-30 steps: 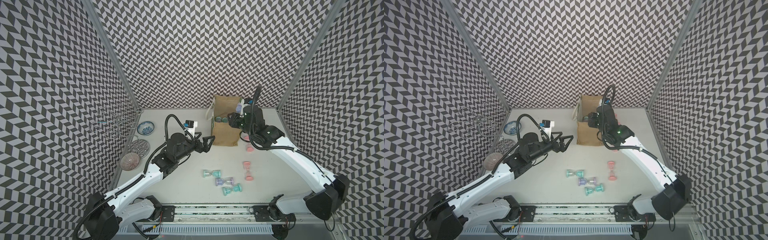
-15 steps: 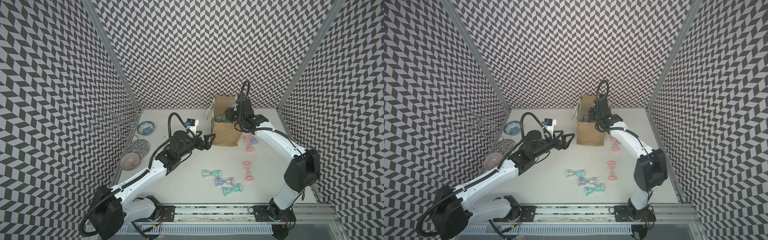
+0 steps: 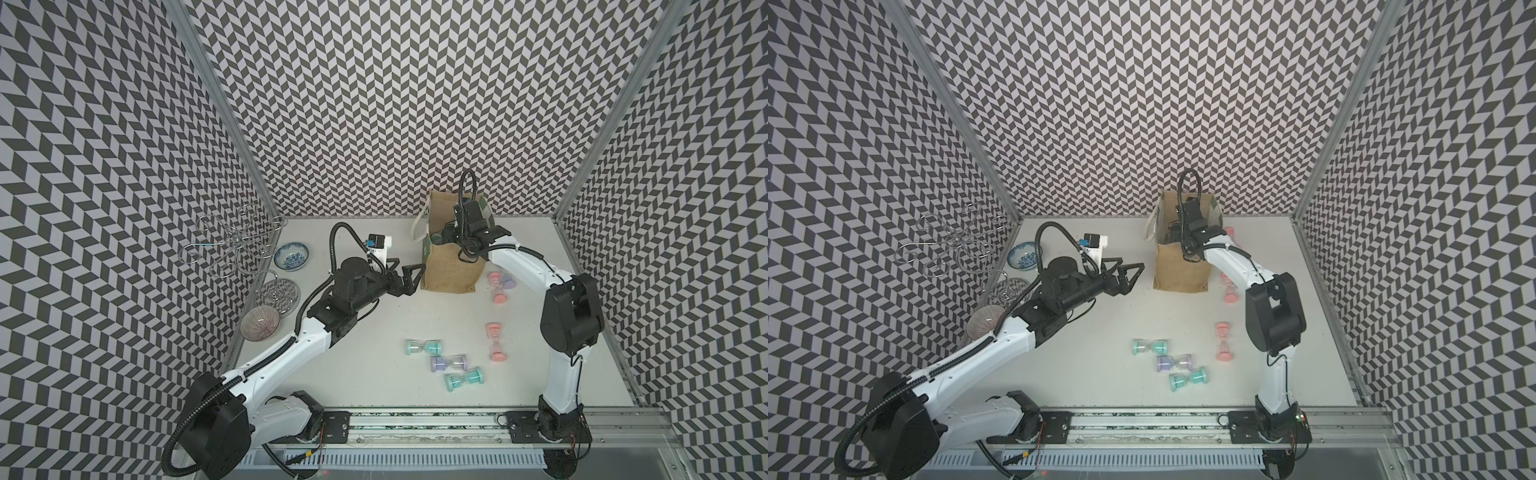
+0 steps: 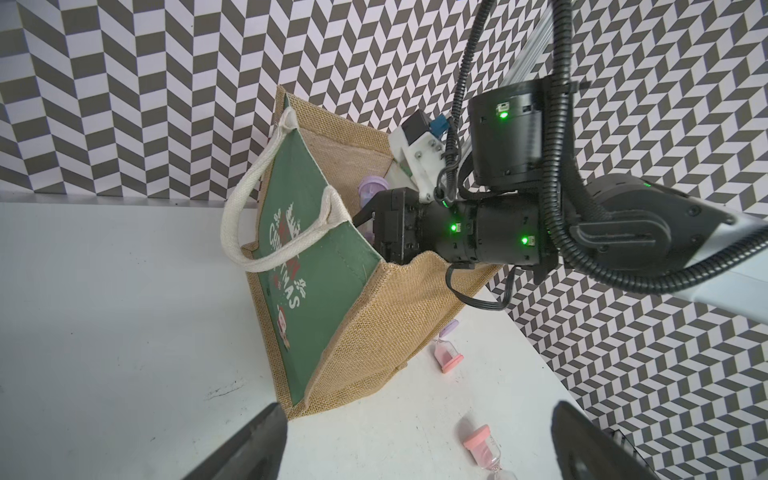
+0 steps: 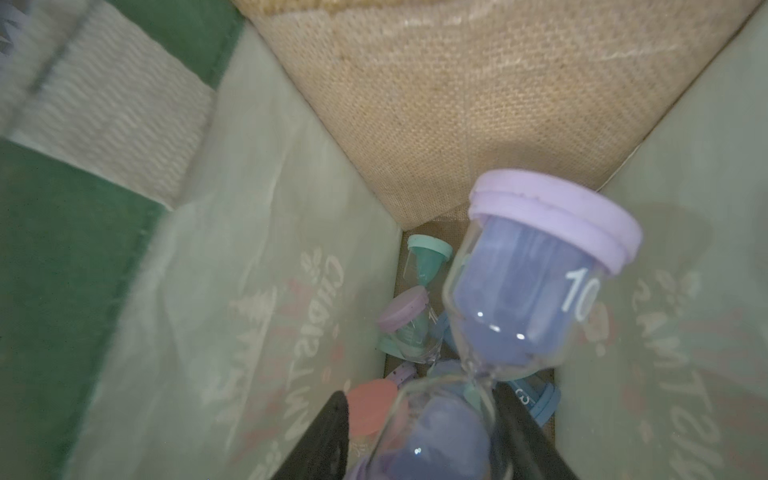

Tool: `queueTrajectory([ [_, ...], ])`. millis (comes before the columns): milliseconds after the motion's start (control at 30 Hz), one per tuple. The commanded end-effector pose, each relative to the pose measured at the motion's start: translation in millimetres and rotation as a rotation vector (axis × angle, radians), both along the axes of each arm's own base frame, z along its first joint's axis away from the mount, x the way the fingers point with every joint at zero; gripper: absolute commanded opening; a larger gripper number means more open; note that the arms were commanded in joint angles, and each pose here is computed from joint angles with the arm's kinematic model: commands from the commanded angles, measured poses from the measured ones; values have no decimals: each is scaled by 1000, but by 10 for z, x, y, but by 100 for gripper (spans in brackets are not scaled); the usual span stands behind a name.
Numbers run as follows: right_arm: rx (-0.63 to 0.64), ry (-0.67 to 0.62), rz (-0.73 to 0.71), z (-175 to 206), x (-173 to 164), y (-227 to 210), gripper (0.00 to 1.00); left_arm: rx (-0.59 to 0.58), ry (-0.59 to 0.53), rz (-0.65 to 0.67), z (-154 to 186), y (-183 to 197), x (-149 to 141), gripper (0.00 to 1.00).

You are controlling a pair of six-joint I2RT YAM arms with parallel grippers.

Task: Put the hourglass into the canvas bag
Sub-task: Place the hourglass in the canvas bag.

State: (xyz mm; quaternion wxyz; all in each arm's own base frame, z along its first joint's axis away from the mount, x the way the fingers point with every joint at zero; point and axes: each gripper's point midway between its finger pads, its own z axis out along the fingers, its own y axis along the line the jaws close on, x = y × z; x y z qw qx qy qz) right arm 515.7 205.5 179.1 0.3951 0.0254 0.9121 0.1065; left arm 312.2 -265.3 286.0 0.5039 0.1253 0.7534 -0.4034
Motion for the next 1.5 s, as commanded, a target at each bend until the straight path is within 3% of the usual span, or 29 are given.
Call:
queueTrajectory([
  [0,-36,-11,-8,-71,92,-52,40,-13,-59,-35,157,-34,-27,99],
  [200,-51,29,-2,-277,103,-54,42,-6,-62,-54,150,-64,-34,99],
  [600,-41,39,2,-330,63,-50,49,-15,-72,-53,175,-59,-44,99],
  [1100,40,-60,34,275,-15,6,65,-22,-72,-31,192,-20,-38,99],
  [1467,140,-181,122,1023,-335,127,75,-30,-81,10,320,96,-87,99],
])
